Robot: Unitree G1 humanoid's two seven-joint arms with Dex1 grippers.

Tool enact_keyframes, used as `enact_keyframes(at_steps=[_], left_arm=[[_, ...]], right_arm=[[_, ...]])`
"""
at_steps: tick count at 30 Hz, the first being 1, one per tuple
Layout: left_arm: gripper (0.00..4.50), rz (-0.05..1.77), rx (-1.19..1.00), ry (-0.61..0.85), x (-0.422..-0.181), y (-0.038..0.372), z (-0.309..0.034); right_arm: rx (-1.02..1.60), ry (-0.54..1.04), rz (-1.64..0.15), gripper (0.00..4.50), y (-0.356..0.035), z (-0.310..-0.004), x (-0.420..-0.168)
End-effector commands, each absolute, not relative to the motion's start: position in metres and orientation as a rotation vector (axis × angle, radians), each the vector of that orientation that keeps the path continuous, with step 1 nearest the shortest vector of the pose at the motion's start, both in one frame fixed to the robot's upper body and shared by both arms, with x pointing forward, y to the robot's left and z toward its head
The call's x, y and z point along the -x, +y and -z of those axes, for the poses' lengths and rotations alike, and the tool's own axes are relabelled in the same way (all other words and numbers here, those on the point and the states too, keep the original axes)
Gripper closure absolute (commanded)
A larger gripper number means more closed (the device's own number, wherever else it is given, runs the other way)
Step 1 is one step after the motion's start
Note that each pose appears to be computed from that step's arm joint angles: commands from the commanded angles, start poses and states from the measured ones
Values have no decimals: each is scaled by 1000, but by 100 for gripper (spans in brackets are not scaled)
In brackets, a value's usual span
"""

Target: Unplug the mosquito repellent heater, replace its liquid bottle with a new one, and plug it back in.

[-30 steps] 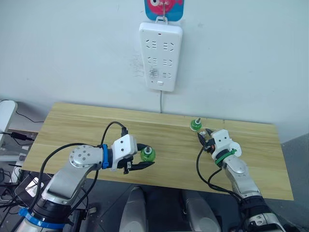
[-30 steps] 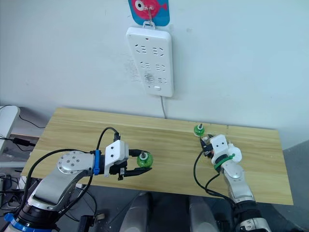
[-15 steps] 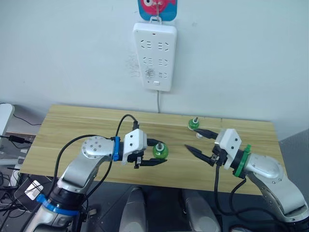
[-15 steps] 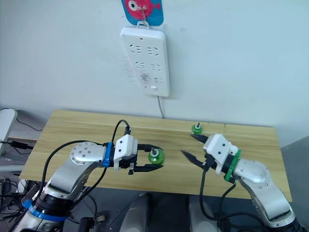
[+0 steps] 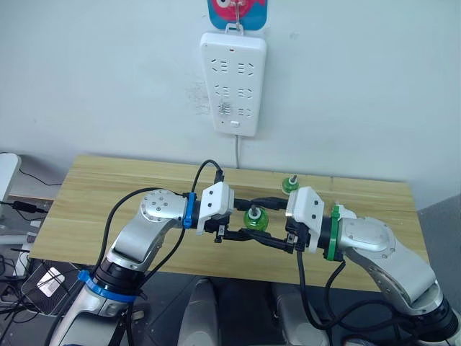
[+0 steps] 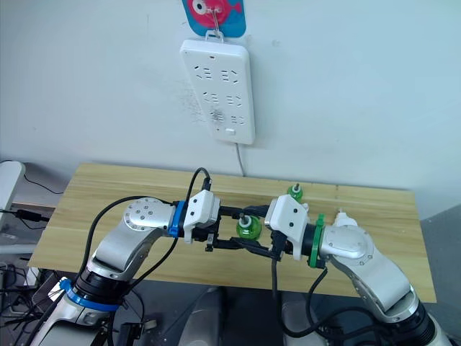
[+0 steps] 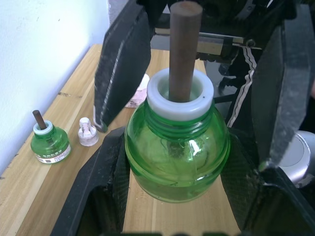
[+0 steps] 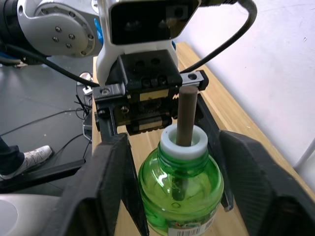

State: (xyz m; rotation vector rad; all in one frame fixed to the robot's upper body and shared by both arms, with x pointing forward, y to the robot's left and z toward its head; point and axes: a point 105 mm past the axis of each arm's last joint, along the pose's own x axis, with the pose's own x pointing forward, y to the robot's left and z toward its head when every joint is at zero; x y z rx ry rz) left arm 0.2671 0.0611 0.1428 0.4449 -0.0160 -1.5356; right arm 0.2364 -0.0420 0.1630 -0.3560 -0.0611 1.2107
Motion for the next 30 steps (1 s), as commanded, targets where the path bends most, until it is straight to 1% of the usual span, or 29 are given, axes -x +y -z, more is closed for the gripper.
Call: enact_keyframes(at_steps=[1,4,11,16,18,22,23,24,26,28,30], left_arm=[[224,1540,-482,-52,-266,61,-147],[224,1530,-496,-49,-269,62,-147],[224,1508,-496,-64,-269,61,-147],[224,1414,-455,-170,-274,61,-162],[150,1388,-424,-161,-275,65,-163],[30,1368,-433,-136,-276,71,-159],[1,1333,-440,-131,-279,75,-158],[0,1308,-445,-129,-282,77,-157],[0,1261,-356,-69,-286,88,-150],[0,1205,-145,40,-291,94,-142],[0,1172,1,87,-292,90,-141]], right_arm=[[381,-95,-1237,265,-40,-165,-230],[405,-111,-1232,367,-41,-164,-230],[469,-171,-1207,367,-42,-165,-239],[476,-217,-1189,367,-48,-177,-249],[473,-232,-1175,367,-54,-184,-252],[465,-245,-1160,367,-61,-193,-252],[456,-252,-1150,367,-65,-199,-252],[449,-256,-1144,367,-68,-202,-251],[395,-246,-1114,367,-75,-210,-250],[230,-211,-1046,367,-82,-216,-254],[106,-180,-997,367,-86,-218,-257]])
